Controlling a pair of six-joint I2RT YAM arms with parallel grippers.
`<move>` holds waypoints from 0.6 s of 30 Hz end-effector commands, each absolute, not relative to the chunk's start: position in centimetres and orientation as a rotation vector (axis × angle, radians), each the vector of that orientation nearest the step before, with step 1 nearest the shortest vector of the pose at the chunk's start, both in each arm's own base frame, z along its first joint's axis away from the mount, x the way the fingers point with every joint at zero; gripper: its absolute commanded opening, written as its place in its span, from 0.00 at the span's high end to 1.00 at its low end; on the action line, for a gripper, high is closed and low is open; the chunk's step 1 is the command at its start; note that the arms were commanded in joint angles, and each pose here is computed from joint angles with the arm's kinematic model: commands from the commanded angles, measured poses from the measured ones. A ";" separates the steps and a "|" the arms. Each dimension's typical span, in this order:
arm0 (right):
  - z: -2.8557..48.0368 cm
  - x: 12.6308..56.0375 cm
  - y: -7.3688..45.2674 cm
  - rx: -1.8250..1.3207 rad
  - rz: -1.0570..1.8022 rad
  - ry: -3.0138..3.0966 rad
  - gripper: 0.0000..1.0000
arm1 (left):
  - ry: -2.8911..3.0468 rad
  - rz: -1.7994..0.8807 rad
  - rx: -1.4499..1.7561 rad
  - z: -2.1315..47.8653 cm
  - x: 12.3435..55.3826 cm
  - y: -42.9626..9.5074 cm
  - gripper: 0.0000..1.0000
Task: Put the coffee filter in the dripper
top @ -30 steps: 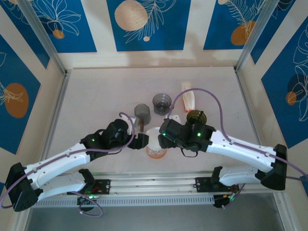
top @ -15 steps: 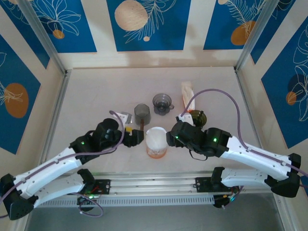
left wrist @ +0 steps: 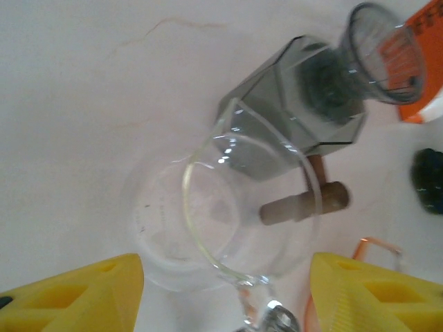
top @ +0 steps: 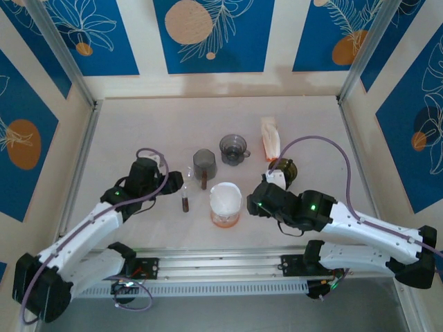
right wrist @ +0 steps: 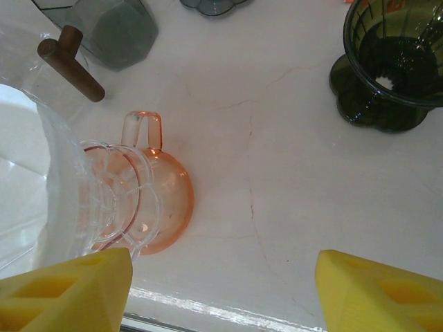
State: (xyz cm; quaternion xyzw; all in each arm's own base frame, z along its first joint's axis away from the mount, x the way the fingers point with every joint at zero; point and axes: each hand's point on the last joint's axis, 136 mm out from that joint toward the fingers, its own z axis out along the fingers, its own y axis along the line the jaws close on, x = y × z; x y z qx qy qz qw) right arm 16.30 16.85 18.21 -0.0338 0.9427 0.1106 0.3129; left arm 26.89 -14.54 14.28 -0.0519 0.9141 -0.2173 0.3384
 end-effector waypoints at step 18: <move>14.2 14.3 12.8 0.070 0.235 2.567 0.29 | 2.424 -0.356 -0.239 11.1 30.4 -12.7 0.62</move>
